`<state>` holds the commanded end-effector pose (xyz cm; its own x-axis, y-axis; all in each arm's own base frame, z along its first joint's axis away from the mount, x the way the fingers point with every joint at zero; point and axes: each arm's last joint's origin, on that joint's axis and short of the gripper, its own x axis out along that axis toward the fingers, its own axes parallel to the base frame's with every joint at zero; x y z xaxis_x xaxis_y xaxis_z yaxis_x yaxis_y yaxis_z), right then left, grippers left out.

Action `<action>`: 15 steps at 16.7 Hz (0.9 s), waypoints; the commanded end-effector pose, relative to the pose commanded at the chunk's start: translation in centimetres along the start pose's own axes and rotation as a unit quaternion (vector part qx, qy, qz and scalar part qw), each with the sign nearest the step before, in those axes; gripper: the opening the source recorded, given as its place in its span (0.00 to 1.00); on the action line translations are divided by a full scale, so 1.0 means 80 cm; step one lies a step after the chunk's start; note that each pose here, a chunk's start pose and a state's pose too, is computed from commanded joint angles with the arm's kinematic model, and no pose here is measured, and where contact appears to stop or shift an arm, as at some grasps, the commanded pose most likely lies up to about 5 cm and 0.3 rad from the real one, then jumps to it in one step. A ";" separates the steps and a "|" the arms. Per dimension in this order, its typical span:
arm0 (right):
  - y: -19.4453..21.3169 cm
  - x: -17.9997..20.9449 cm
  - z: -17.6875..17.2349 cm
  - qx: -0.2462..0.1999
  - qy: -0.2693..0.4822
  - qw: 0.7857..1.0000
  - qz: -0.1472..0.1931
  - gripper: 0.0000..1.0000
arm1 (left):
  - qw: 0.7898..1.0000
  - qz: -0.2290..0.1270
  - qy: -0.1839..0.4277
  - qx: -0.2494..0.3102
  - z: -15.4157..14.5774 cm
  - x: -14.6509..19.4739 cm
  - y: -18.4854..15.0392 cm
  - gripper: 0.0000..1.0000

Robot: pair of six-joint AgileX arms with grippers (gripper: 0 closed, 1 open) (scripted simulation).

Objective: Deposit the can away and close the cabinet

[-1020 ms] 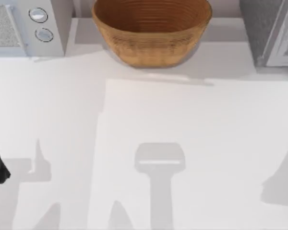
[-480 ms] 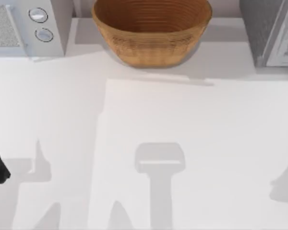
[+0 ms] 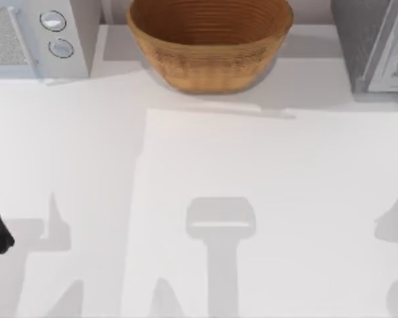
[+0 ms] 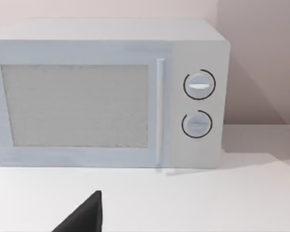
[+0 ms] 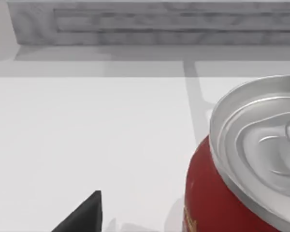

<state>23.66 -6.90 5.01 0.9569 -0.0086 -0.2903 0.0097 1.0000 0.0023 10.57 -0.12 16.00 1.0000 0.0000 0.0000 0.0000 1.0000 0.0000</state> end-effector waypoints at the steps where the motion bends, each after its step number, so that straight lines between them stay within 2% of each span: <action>1: 0.000 0.008 0.000 0.000 0.000 1.000 0.000 1.00 | 1.000 0.000 0.000 0.000 0.000 0.000 0.000 1.00; 6: 0.001 0.014 0.000 0.000 0.000 1.000 0.000 1.00 | 1.000 0.000 0.000 0.000 0.000 0.000 0.000 1.00; 15: 0.001 0.014 0.000 0.000 0.000 1.000 0.000 0.32 | 1.000 0.000 0.000 0.000 0.000 0.000 0.000 1.00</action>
<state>24.77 -6.82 4.65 0.9570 -0.0085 -0.2901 0.0095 1.0000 0.0020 10.57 -0.12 16.00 1.0000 0.0000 0.0000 0.0000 1.0000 0.0000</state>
